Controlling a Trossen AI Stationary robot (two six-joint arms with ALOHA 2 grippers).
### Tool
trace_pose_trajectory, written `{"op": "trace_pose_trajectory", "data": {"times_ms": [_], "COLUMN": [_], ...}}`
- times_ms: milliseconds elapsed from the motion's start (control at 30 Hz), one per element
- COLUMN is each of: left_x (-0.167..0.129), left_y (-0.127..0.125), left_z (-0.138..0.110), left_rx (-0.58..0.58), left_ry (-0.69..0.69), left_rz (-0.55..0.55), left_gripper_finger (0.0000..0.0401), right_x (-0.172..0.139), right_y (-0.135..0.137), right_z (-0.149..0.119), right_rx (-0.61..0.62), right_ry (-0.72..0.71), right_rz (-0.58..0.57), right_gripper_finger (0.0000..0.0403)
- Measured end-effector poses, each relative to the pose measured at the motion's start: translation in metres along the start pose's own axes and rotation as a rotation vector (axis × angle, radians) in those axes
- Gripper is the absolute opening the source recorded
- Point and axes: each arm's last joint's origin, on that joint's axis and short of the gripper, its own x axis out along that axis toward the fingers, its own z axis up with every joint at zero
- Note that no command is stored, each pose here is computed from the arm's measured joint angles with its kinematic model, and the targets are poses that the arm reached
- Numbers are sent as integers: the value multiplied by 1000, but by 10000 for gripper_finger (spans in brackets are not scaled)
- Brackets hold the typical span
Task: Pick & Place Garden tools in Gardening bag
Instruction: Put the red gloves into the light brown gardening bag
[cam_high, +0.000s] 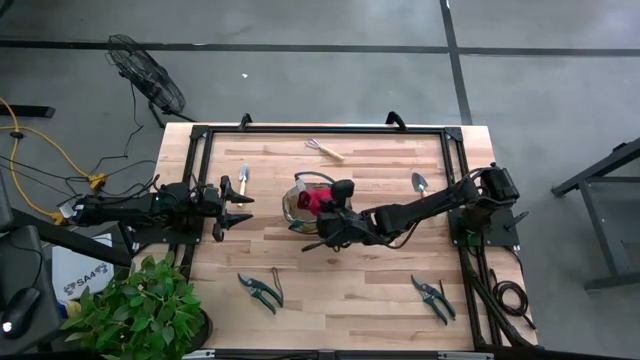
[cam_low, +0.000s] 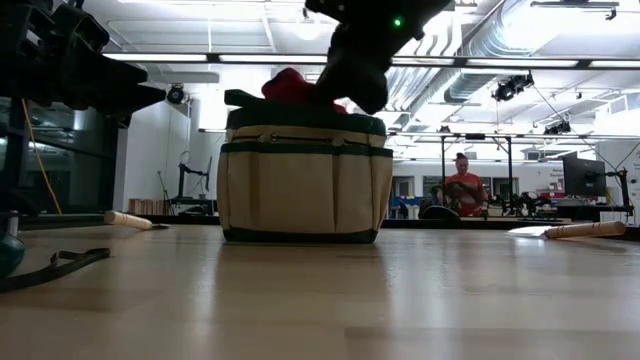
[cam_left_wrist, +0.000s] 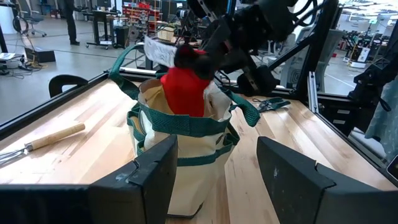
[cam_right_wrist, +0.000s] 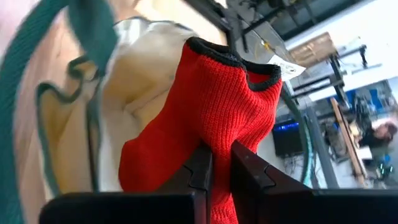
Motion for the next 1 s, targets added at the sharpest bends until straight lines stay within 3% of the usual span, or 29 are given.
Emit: {"op": "trace_pose_trajectory", "data": {"times_ms": [167, 533, 1000], "left_x": [0, 0, 0], "left_y": [0, 0, 0], "left_z": [0, 0, 0], "left_rx": [0, 0, 0], "left_ry": [0, -1, 0], "left_rz": [0, 0, 0], "left_gripper_finger": [214, 214, 214], "right_x": [0, 0, 0], "right_y": [3, 3, 3], "right_z": [-6, -8, -8], "right_rx": [-95, -101, -97], "right_ry": [46, 56, 56], "right_rz": [30, 30, 30], "right_gripper_finger": [26, 31, 119]}}
